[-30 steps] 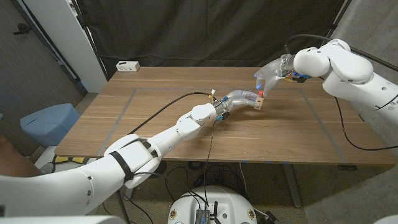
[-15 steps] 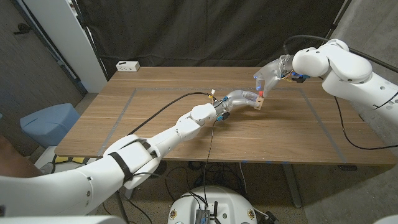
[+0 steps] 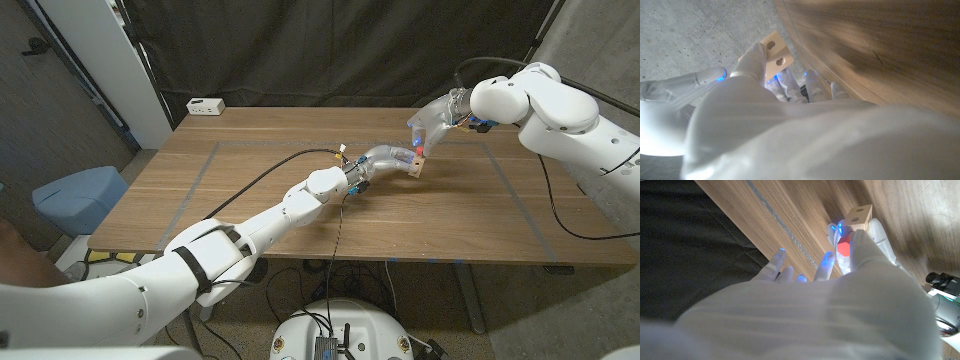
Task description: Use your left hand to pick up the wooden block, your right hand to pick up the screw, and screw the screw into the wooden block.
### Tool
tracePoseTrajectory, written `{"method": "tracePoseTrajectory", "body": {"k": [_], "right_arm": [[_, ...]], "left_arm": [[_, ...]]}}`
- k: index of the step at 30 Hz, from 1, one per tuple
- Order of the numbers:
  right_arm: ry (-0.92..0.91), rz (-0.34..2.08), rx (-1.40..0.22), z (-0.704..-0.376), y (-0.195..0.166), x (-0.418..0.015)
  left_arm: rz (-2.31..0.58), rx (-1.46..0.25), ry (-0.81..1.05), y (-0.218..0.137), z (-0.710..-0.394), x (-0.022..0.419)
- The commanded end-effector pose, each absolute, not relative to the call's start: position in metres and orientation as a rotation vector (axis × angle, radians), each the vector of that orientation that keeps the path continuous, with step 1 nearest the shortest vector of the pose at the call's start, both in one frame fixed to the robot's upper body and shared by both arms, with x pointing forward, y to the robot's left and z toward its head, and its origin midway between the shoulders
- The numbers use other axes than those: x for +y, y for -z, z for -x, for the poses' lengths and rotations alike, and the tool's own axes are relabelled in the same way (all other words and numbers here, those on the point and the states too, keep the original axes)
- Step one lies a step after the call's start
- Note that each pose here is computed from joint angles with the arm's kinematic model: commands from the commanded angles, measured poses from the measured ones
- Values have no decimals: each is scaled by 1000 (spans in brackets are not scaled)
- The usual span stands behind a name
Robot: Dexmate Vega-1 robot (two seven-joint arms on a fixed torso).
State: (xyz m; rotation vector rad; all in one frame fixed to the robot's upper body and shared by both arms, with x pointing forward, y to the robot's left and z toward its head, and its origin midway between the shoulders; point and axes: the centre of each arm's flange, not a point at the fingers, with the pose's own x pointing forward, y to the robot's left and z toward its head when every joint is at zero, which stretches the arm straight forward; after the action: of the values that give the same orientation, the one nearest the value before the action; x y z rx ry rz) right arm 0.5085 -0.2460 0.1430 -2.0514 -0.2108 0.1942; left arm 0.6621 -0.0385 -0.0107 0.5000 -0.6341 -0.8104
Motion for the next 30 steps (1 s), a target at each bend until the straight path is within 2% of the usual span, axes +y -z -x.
{"method": "tracePoseTrajectory", "body": {"k": [1, 30], "right_arm": [[-194, 2054, -209, -507, -143, -249], [-198, 2033, -218, -511, -138, -255]], "left_arm": [[-503, -635, 812, 12, -660, -40], [-506, -630, 817, 12, -660, -42]]}}
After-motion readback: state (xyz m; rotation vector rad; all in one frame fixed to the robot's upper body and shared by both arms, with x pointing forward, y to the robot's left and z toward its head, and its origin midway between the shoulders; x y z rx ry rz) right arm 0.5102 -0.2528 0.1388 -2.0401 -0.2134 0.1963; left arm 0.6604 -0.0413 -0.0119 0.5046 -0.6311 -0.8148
